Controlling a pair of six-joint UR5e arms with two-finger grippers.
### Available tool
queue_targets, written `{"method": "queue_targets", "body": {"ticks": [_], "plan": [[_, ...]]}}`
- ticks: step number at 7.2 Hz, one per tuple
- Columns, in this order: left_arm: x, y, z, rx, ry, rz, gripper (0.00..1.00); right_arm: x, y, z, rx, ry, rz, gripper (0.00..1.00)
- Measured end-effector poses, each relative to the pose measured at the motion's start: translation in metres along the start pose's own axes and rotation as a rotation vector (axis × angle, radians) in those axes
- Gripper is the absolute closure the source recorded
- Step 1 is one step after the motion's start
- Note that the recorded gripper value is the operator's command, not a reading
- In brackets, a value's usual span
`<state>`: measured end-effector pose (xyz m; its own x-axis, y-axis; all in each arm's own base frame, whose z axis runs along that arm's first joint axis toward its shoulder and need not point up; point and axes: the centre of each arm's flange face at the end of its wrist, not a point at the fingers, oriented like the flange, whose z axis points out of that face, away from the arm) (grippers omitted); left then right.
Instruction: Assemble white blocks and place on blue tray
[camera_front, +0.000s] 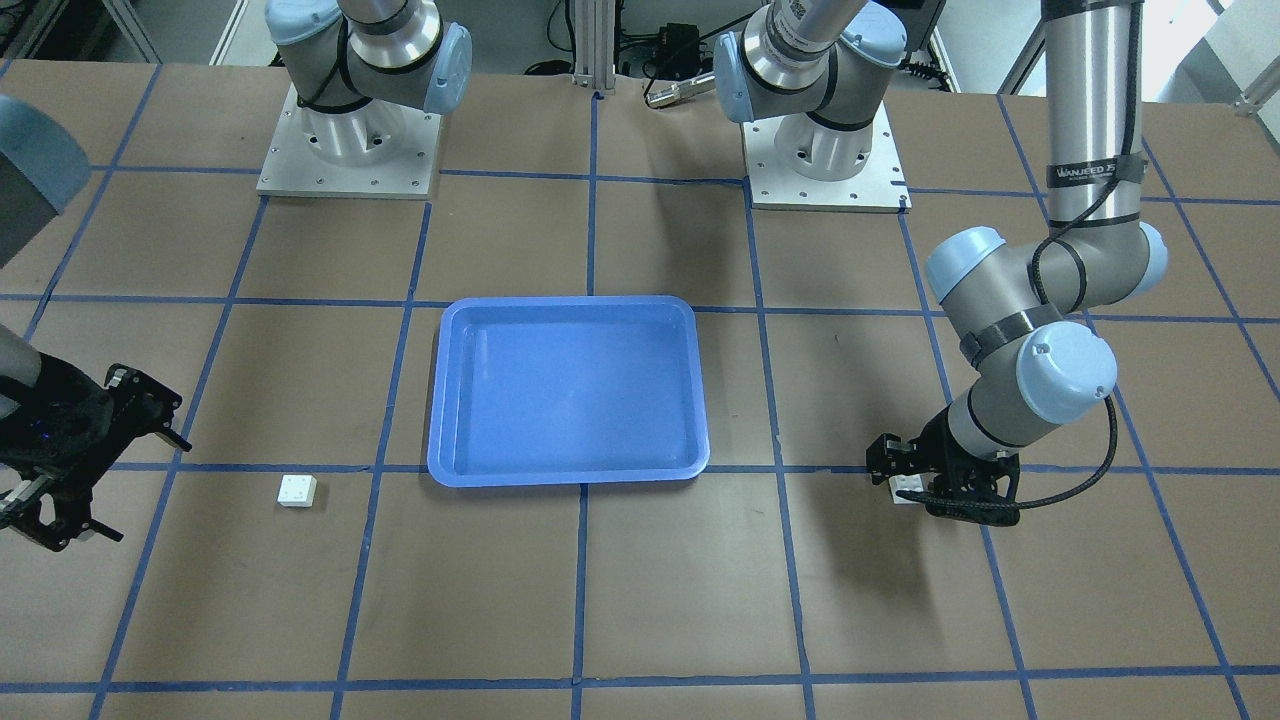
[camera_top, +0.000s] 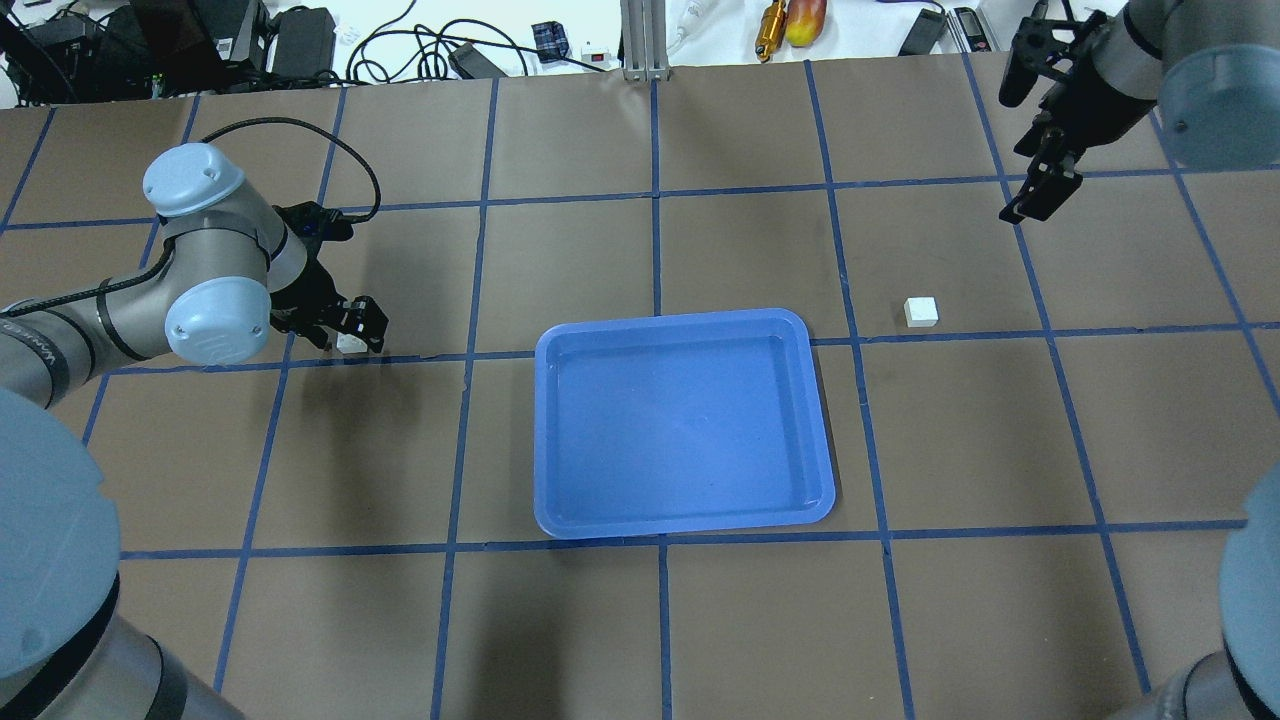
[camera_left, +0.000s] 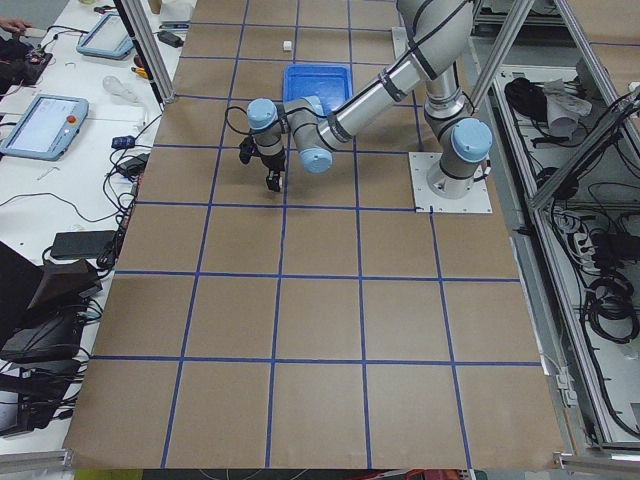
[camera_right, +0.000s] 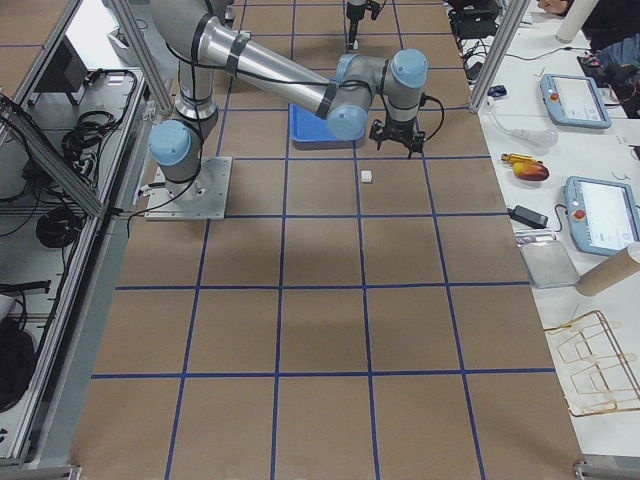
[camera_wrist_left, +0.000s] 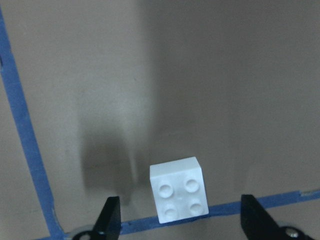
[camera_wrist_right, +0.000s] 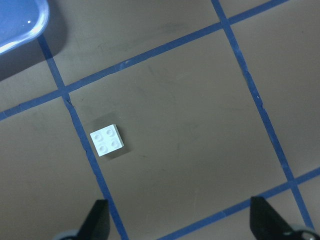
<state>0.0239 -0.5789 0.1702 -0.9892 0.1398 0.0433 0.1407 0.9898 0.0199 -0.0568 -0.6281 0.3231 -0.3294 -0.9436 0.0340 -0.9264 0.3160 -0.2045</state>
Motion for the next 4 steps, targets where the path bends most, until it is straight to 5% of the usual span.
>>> {"method": "queue_targets", "body": {"ticks": [2,4], "plan": [[0.0,0.0,0.0,0.011,-0.005,0.0,0.87,0.0,0.051,0.04,0.16,-0.03,-0.126,0.01],[0.004,0.0,-0.007,0.028,0.0,-0.017,0.9,0.001,0.075,0.082,0.258,-0.055,-0.162,0.01]]}}
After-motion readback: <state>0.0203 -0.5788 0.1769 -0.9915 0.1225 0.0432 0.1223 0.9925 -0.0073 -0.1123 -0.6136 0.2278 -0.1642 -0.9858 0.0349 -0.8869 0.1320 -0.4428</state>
